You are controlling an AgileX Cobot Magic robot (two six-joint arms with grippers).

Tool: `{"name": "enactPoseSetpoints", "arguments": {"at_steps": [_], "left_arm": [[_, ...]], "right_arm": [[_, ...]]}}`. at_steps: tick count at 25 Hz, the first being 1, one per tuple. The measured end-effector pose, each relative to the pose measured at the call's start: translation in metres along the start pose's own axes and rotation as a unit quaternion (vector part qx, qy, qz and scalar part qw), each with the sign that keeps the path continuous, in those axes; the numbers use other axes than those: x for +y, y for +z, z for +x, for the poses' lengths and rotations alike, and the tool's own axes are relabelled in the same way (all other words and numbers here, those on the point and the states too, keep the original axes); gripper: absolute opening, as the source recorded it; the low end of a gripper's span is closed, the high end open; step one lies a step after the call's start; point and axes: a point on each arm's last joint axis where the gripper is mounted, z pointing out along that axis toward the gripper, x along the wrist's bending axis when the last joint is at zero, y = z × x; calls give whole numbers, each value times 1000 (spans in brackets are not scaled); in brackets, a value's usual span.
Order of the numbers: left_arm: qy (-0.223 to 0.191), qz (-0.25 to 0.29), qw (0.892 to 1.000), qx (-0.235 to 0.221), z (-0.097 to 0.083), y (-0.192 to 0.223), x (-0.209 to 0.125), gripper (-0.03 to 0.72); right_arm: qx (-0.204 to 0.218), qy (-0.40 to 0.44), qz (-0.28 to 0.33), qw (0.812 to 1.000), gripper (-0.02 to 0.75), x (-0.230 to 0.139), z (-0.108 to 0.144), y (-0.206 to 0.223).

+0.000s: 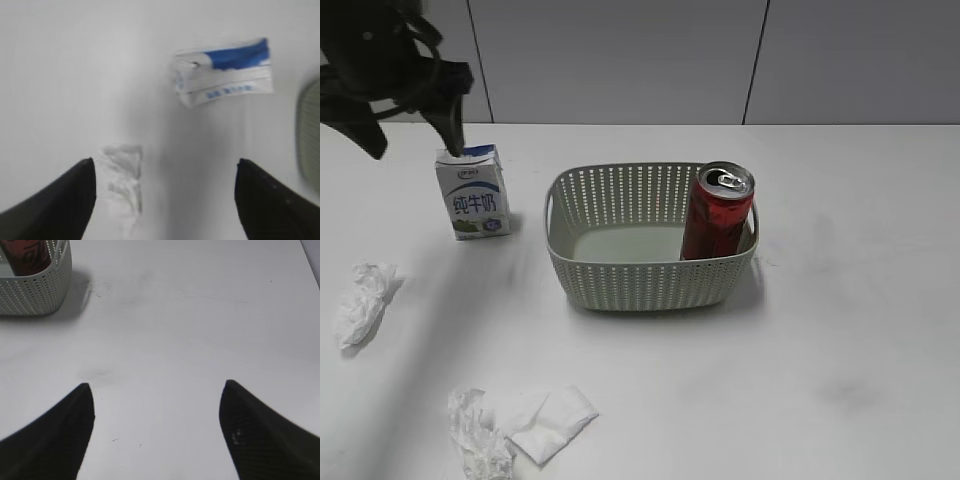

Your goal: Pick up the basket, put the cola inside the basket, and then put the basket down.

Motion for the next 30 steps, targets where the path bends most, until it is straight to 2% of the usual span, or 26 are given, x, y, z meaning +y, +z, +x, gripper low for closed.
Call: {"name": "enactPoseSetpoints", "arguments": {"at_steps": [2, 5, 8, 13, 19, 21, 30], "left_arm": [[-5, -12, 1000, 7, 15, -11, -1, 643], [-7, -27, 1000, 9, 26, -26, -8, 631], [0, -30, 999, 13, 30, -36, -20, 624], [9, -5, 1000, 22, 39, -36, -51, 615], [-27, 26, 999, 33, 72, -36, -99, 606], [-37, 26, 998, 35, 78, -39, -118, 605], [-37, -71, 996, 34, 67, -72, -199, 594]], "right_arm": [[0, 0, 0, 1000, 591, 0, 0, 0], [0, 0, 0, 1000, 591, 0, 0, 0], [0, 0, 0, 1000, 591, 0, 0, 0], [0, 0, 0, 1000, 591, 0, 0, 0], [0, 0, 0, 1000, 591, 0, 0, 0], [0, 0, 0, 1000, 591, 0, 0, 0], [0, 0, 0, 1000, 591, 0, 0, 0]]}}
